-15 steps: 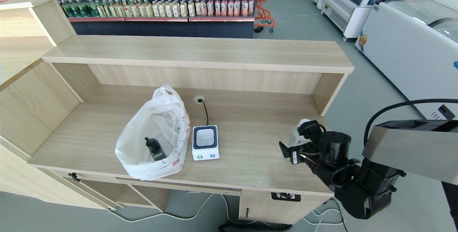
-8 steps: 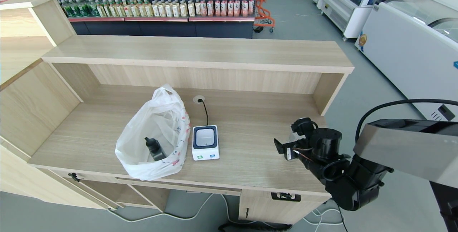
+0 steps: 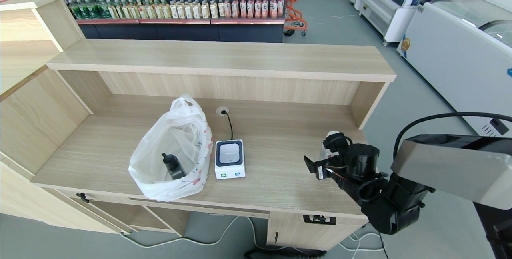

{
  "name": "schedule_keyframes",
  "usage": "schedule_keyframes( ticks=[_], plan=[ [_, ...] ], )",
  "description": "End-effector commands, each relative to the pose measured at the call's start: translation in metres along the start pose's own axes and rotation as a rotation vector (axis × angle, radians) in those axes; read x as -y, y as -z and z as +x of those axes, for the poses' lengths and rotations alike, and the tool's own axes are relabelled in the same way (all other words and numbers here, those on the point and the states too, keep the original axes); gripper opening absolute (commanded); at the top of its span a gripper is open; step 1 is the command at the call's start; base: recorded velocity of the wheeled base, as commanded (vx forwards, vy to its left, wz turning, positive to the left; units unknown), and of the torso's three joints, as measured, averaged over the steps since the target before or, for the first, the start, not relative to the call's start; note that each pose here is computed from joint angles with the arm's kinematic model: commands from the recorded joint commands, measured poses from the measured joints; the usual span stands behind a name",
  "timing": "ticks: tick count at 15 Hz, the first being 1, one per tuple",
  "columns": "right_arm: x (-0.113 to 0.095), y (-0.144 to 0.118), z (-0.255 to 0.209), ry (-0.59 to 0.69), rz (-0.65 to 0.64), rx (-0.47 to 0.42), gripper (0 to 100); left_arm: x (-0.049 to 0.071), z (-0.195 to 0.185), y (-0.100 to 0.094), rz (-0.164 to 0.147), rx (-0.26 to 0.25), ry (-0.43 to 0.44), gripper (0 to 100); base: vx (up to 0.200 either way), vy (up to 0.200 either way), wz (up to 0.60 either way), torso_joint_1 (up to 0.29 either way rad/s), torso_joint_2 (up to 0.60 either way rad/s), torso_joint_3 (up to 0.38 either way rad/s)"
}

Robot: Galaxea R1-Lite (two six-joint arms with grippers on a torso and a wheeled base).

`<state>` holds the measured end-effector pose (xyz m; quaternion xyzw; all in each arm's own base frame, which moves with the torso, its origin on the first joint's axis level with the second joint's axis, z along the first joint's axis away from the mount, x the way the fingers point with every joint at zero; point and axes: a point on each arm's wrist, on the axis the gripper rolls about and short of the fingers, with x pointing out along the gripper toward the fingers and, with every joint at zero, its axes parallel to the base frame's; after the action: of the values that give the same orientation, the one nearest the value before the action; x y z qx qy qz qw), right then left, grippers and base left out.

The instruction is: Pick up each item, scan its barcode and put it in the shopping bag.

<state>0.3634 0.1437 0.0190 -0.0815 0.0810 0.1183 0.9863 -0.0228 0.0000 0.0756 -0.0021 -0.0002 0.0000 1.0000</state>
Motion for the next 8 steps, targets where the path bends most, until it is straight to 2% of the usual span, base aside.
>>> schedule_keyframes(
  ticks=[1,8],
  plan=[
    [0.0033,-0.0047,-0.0006,0.007,0.002,0.012,0,0.0000,0.0001,-0.0001,0.000,0.000,0.000,100,0.000,0.000,0.00,0.000,0.00,0.000],
    [0.0109,-0.0069,-0.0091,0.021,0.004,0.003,0,0.0000,0.0001,-0.0001,0.000,0.000,0.000,100,0.000,0.000,0.00,0.000,0.00,0.000]
  ],
)
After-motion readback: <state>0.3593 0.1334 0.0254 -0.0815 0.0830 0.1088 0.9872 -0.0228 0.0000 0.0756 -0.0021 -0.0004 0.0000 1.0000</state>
